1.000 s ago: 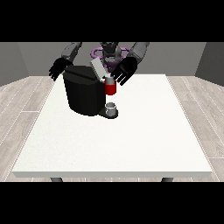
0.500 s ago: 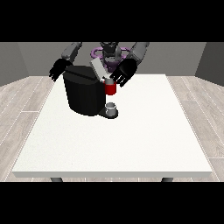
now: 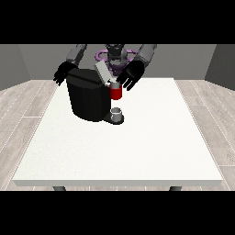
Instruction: Insert the coffee pod into the coffee machine and close the lid
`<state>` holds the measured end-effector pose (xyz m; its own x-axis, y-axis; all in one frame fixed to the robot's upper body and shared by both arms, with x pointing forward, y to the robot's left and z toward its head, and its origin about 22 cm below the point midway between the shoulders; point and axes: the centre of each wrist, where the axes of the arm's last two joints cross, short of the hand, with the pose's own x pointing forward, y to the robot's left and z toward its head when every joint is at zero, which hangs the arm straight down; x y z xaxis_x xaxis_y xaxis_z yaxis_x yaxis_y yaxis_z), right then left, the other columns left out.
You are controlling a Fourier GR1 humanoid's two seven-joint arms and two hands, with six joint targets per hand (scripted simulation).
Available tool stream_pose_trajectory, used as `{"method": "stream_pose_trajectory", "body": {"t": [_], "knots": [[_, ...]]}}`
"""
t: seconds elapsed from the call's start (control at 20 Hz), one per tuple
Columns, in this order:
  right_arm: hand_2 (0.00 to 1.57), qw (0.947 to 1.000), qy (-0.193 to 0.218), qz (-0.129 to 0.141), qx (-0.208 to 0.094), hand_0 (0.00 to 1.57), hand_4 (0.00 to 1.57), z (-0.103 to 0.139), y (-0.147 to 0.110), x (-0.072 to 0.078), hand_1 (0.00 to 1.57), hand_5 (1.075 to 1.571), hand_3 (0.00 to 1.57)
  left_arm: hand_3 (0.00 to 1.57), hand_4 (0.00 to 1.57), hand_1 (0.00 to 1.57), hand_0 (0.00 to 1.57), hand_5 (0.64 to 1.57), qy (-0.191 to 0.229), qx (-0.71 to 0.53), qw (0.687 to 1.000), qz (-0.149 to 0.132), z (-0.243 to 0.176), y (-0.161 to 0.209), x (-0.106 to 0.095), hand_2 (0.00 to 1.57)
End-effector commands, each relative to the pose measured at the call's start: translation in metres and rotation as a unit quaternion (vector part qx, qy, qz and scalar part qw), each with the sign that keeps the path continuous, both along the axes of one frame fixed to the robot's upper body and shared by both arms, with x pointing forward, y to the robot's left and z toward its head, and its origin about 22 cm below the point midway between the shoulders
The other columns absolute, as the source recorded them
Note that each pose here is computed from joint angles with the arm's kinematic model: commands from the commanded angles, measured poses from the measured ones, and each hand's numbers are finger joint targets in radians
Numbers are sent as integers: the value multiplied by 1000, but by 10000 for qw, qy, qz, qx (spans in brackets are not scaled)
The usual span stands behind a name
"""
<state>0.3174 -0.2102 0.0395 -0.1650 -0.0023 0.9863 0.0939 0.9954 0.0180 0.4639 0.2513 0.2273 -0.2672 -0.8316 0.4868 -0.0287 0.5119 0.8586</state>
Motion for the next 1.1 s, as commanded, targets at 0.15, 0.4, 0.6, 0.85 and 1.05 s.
{"method": "stream_pose_trajectory", "body": {"t": [0.15,0.4,0.6,0.85,1.05], "knots": [[0,9999,112,38,-94,0,465,-14,-15,-8,0,1571,0,904,369,1018,1018,1571,104,44,9999,-37,-23,-4,-1,1086],[0,9998,-156,-85,-58,0,435,-10,3,-4,0,1571,0,0,0,0,0,1571,165,672,9975,-107,7,14,-2,0],[0,9999,62,-69,-61,0,348,-10,7,-5,0,1571,0,0,0,0,0,1571,195,756,9969,-106,-10,2,-1,0],[0,9999,33,-168,-16,0,378,-14,-13,-2,0,1571,0,0,0,0,0,1571,254,635,9973,-270,7,15,-3,0],[0,9996,264,-141,1,0,363,-26,-14,-8,0,1571,0,0,0,0,0,1571,402,614,9969,-278,-14,0,-3,0]]}}
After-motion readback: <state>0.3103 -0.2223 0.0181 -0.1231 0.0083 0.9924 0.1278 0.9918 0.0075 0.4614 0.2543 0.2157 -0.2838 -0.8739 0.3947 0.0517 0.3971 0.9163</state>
